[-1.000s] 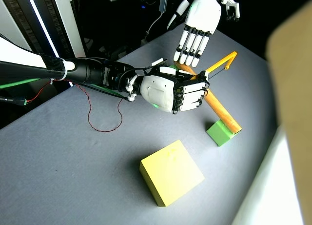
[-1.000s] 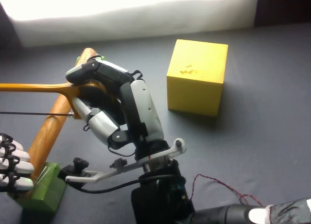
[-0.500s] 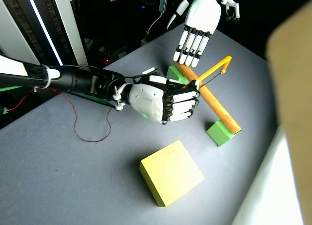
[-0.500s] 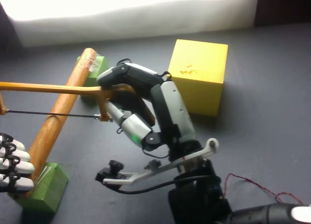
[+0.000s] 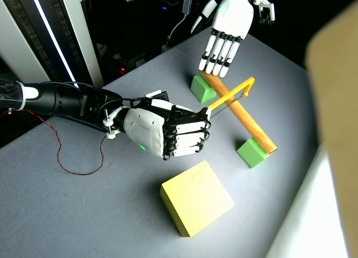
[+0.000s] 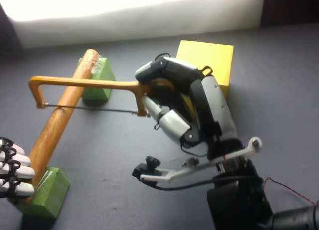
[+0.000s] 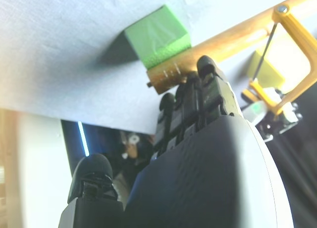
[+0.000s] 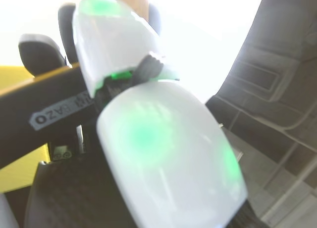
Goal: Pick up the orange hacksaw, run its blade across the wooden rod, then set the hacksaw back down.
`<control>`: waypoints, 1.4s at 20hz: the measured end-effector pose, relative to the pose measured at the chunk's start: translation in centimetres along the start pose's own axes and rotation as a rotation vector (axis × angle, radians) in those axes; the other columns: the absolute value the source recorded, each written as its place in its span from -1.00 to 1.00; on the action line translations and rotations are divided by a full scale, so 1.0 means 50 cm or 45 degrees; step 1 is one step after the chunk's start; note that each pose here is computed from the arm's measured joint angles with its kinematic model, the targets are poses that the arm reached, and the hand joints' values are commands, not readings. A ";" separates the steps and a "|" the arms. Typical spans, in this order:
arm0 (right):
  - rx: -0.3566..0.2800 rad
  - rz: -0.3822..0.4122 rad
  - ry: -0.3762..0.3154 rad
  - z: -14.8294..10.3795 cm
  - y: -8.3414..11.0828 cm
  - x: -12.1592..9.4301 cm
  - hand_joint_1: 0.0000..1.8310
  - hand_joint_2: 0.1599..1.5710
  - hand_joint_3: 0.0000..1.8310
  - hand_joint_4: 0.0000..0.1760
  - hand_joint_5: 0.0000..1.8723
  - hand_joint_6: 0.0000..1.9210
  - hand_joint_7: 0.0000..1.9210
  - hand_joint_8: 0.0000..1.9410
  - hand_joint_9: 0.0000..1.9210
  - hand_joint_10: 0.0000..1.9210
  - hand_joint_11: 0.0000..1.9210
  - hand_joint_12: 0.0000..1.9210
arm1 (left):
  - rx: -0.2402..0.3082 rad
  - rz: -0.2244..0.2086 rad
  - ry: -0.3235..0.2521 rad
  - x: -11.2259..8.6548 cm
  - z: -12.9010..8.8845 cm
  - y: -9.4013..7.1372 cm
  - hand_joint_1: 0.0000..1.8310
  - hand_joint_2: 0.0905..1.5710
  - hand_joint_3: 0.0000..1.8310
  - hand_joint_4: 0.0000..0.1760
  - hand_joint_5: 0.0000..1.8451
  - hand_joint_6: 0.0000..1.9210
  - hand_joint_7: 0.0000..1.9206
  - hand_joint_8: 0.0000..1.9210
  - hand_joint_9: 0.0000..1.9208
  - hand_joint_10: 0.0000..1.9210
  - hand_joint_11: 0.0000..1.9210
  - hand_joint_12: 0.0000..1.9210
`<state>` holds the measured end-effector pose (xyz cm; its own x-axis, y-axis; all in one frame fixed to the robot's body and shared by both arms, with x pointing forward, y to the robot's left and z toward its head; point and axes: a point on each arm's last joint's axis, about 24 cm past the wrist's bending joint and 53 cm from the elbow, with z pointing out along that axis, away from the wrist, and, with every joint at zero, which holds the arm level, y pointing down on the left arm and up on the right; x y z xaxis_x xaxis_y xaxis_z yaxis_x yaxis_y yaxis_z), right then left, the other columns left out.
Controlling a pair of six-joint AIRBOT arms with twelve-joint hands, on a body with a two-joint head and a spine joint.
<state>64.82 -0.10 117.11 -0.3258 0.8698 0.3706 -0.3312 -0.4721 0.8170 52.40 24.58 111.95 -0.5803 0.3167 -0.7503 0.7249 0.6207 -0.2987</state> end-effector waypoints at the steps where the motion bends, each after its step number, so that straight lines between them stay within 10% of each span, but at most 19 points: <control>1: -0.024 0.003 0.001 0.015 0.019 0.003 0.62 0.41 -1.00 -1.00 -0.13 -0.01 -0.17 0.17 -0.03 0.28 -0.20 0.80 | 0.000 0.000 0.000 0.000 0.000 0.000 -0.97 0.53 -1.00 -1.00 -0.92 -1.00 -0.92 -1.00 -0.91 -1.00 -1.00 -0.76; 13: 0.000 -0.012 -0.064 -0.066 0.146 -0.061 0.62 0.40 -1.00 -1.00 -0.13 0.02 -0.15 0.13 0.00 0.24 -0.21 0.78 | 0.000 0.000 -0.003 -0.001 0.002 -0.002 -0.92 0.51 -1.00 -1.00 -0.92 -1.00 -0.90 -1.00 -0.91 -1.00 -1.00 -0.73; 28: 0.325 0.076 -0.158 -0.240 0.007 -0.163 0.62 0.38 -1.00 -1.00 -0.11 0.00 -0.11 0.05 0.01 0.22 -0.18 0.76 | 0.003 0.002 -0.004 -0.002 0.001 0.002 -0.96 0.52 -1.00 -1.00 -0.91 -1.00 -0.90 -1.00 -0.90 -1.00 -1.00 -0.74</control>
<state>56.72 -9.09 109.05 -0.2218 0.8600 0.4596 -0.0763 -0.4852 0.8711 52.57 24.59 111.97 -0.5783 0.3156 -0.7523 0.7267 0.6185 -0.2991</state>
